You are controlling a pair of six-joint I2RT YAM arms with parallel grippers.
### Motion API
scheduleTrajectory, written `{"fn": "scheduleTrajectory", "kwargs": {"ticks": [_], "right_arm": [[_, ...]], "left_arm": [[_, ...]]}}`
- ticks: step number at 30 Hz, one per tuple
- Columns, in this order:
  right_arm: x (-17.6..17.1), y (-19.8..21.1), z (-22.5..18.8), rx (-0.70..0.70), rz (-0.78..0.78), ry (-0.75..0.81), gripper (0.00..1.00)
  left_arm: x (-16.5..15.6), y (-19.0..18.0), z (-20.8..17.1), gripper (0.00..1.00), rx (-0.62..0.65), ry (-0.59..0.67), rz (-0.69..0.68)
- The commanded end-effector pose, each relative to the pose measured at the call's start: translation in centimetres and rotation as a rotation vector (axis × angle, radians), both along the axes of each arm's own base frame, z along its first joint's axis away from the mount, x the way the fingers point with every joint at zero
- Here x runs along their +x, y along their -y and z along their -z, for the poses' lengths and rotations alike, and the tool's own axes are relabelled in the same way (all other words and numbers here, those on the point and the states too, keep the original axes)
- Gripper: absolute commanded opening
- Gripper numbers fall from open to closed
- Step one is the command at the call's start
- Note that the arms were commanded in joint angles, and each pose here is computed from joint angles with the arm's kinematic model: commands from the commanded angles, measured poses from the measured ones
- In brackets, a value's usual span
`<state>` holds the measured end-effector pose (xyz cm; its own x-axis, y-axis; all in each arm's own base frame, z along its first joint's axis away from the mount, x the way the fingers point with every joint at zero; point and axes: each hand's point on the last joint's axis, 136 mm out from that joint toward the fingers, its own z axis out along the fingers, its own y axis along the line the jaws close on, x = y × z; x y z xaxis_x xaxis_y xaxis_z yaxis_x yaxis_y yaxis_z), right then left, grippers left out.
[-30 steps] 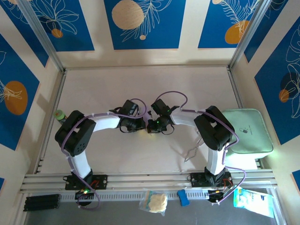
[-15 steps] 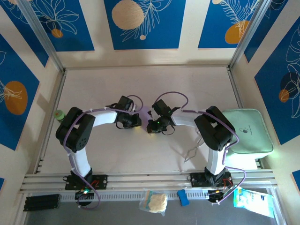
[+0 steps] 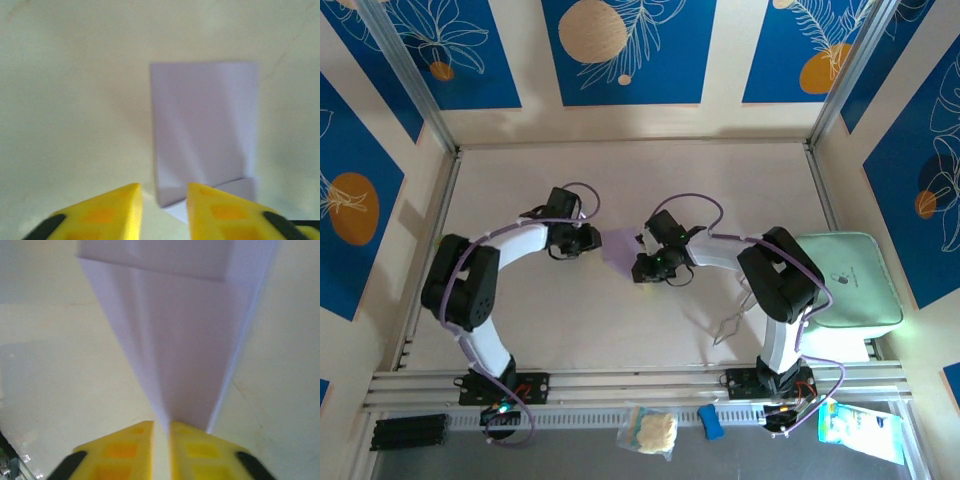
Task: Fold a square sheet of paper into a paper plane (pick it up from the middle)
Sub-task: Third fold the triangle at the center of the table.
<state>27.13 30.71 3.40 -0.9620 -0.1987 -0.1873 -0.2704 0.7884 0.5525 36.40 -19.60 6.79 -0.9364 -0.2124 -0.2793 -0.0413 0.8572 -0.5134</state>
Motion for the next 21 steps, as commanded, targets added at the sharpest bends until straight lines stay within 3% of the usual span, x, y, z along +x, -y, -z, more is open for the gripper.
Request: {"fn": "scheduleTrajectory", "kwargs": {"ticks": [1,6,9,14,21], "right_arm": [[2.4,-1.5,-5.4,0.088,0.048,0.117,0.22],[3.5,-1.0,-5.8,0.082,0.132,0.146,0.28],[3.4,-1.2,-4.6,0.066,0.139,0.111,0.27],[4.0,-1.1,-2.6,0.02,0.164,0.065,0.24],[4.6,-0.3,0.2,-0.045,0.191,0.013,0.24]], "left_arm": [[0.4,-0.5,-4.0,0.38,-0.065,0.067,-0.095],[-1.2,-0.8,-4.5,0.53,-0.135,0.043,-0.176],[-2.1,-0.2,-4.0,0.56,-0.201,0.005,-0.191],[-3.3,1.5,-2.3,0.57,-0.274,-0.074,-0.183],[-4.2,3.1,0.3,0.52,-0.262,-0.145,-0.172]]}}
